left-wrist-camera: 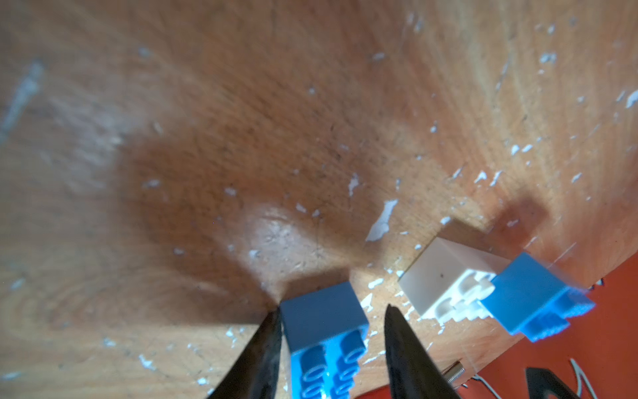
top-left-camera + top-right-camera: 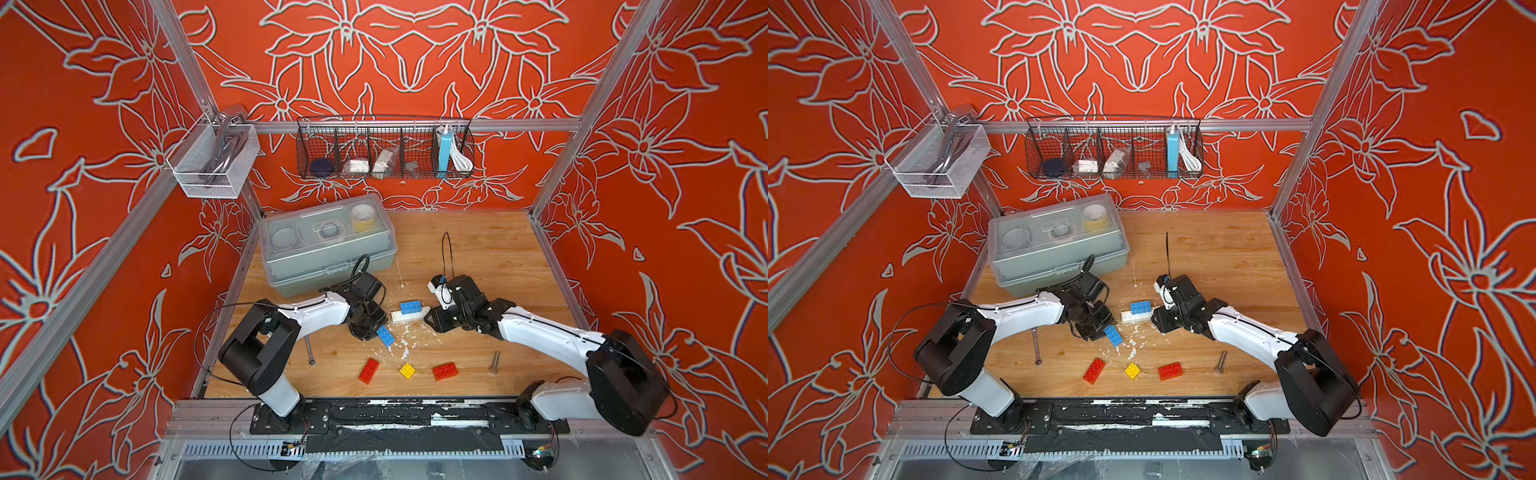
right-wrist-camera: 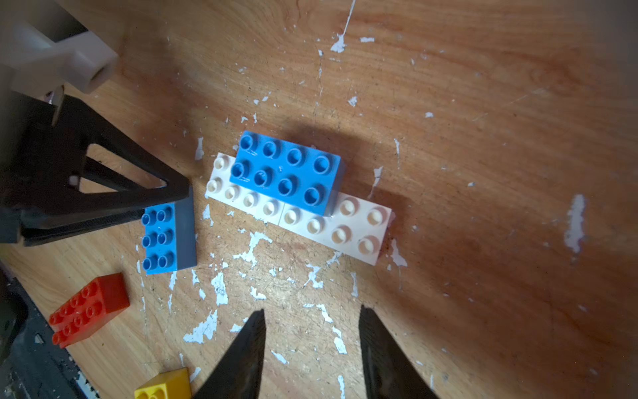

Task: Assemble a small pinwheel with lego
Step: Pick up the lego brick from the center of the board.

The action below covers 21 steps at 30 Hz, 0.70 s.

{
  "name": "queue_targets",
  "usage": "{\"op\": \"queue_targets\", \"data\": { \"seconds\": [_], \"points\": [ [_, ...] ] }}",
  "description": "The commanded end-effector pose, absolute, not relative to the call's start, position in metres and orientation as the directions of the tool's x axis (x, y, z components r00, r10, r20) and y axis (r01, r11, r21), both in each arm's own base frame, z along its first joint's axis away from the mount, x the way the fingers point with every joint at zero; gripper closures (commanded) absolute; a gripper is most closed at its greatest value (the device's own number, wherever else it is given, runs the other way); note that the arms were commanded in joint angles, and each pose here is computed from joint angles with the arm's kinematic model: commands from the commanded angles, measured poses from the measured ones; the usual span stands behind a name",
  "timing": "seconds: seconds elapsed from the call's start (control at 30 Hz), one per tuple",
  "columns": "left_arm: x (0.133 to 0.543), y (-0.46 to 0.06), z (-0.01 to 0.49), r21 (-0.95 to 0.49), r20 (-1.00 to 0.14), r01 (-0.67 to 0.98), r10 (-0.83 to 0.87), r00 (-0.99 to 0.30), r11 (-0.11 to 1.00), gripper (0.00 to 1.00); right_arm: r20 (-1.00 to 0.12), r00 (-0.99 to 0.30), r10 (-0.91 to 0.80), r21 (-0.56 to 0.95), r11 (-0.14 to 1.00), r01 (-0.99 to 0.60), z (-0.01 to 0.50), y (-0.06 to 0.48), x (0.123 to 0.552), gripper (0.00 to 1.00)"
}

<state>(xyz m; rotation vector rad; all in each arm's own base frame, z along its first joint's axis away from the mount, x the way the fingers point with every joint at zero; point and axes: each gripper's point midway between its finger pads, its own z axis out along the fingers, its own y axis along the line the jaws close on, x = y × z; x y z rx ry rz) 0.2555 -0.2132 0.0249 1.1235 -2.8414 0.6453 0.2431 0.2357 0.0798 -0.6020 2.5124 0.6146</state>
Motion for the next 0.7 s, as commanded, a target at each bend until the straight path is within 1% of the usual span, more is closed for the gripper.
{"op": "queue_targets", "data": {
  "seconds": [0.0, 0.13, 0.2, 0.27, 0.4, 0.5, 0.57, 0.63, 0.67],
  "points": [
    [0.217, -0.189, -0.007, -0.17, 0.207, -0.699, -0.668, -0.715, 0.695, 0.52, -0.525, -0.79, -0.317, 0.278, 0.814, -0.511, 0.074, 0.224, 0.236, 0.53],
    [0.211, -0.196, -0.015, -0.138, 0.268, -0.68, -0.634, -0.725, 0.72, 0.5, -0.525, -0.786, -0.328, 0.267, 0.813, -0.518, 0.073, 0.22, 0.233, 0.53],
    [0.206, -0.193, -0.018, -0.095, 0.278, -0.662, -0.619, -0.735, 0.743, 0.52, -0.528, -0.783, -0.328, 0.264, 0.813, -0.519, 0.074, 0.219, 0.231, 0.53],
    [0.204, -0.187, -0.019, -0.06, 0.275, -0.645, -0.609, -0.744, 0.762, 0.56, -0.532, -0.781, -0.328, 0.263, 0.812, -0.521, 0.074, 0.217, 0.23, 0.52],
    [0.198, -0.18, -0.026, -0.034, 0.276, -0.628, -0.597, -0.754, 0.778, 0.6, -0.543, -0.774, -0.325, 0.265, 0.808, -0.525, 0.076, 0.217, 0.229, 0.52],
    [0.195, -0.179, -0.029, -0.026, 0.297, -0.614, -0.581, -0.758, 0.789, 0.69, -0.545, -0.773, -0.326, 0.278, 0.799, -0.533, 0.075, 0.222, 0.231, 0.53],
    [0.194, -0.179, -0.028, -0.034, 0.298, -0.604, -0.569, -0.766, 0.796, 0.75, -0.542, -0.777, -0.32, 0.314, 0.78, -0.541, 0.073, 0.23, 0.231, 0.52],
    [0.196, -0.178, -0.023, -0.041, 0.283, -0.588, -0.555, -0.783, 0.808, 0.77, -0.524, -0.792, -0.314, 0.351, 0.767, -0.537, 0.069, 0.237, 0.229, 0.52],
    [0.199, -0.177, -0.018, -0.051, 0.27, -0.582, -0.55, -0.791, 0.812, 0.79, -0.514, -0.799, -0.312, 0.362, 0.765, -0.532, 0.067, 0.239, 0.228, 0.52]
  ]
}}
